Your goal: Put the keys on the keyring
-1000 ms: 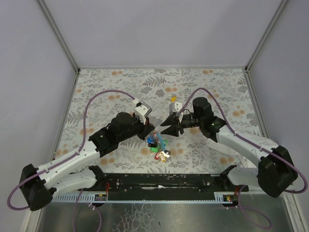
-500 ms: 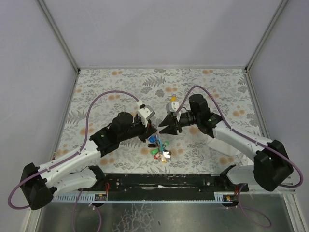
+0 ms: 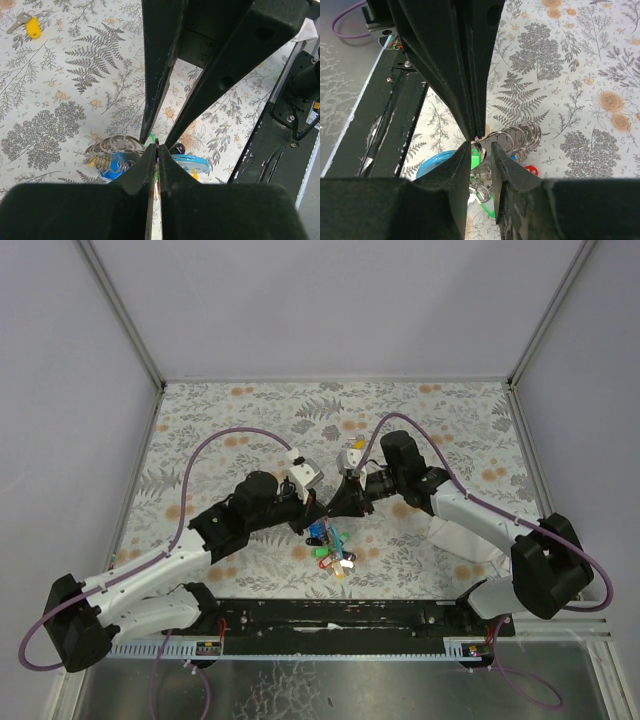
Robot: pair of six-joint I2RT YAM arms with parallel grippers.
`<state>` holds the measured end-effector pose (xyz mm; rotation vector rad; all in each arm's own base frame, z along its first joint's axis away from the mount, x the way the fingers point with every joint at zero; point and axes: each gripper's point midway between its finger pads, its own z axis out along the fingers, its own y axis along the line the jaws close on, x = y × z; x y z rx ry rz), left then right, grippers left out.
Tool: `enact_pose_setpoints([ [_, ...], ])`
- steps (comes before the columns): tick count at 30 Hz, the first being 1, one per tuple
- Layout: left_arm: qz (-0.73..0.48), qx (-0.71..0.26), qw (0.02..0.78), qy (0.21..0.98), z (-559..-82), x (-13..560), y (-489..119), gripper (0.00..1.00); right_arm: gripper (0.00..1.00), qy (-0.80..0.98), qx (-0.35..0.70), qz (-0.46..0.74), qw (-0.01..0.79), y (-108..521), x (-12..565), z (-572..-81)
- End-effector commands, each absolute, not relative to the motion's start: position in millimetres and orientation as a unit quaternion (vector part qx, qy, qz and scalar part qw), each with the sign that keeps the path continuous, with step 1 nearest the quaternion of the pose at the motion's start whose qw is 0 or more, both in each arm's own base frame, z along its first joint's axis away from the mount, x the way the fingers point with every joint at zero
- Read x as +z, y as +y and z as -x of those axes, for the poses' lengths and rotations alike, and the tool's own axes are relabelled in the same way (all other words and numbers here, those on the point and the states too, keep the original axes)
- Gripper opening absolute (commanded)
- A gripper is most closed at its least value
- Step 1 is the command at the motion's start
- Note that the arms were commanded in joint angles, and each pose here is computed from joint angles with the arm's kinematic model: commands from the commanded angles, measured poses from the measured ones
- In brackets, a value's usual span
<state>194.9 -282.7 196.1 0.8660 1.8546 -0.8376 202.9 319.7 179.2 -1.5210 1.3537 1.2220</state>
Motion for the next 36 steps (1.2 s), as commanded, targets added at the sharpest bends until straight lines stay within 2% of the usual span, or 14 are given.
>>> enact_pose_setpoints([
  [1, -0.359, -0.361, 0.489, 0.708, -200.6, 223.2, -297.3, 0.00, 0.27, 0.491, 0.493, 0.608, 0.383, 324.4, 200.3, -199.8],
  [4, -0.359, -0.362, 0.491, 0.706, -201.0, 223.9, -298.0, 0.00, 0.19, 0.488, 0.500, 0.608, 0.377, 324.3, 201.0, -196.9],
  [8, -0.347, -0.366, 0.506, 0.699, -202.5, 227.1, -296.6, 0.00, 0.01, 0.497, 0.498, 0.605, 0.372, 323.8, 199.9, -198.1],
  [9, -0.342, -0.367, 0.511, 0.698, -202.6, 226.4, -295.0, 0.00, 0.00, 0.501, 0.495, 0.603, 0.373, 323.8, 199.7, -199.7],
  [16, -0.271, -0.387, 0.587, 0.657, -200.7, 226.3, -266.8, 0.17, 0.00, 0.533, 0.487, 0.560, 0.406, 324.4, 202.6, -209.4],
  [21, -0.214, -0.430, 0.634, 0.606, -195.3, 233.6, -241.6, 0.20, 0.00, 0.543, 0.488, 0.524, 0.439, 324.5, 208.6, -214.2],
  [25, -0.211, -0.476, 0.630, 0.577, -187.6, 232.9, -238.8, 0.21, 0.00, 0.542, 0.496, 0.504, 0.454, 323.5, 211.9, -212.9],
  [36, -0.231, -0.520, 0.607, 0.556, -184.5, 226.4, -254.2, 0.26, 0.00, 0.545, 0.525, 0.453, 0.472, 320.6, 205.3, -207.5],
])
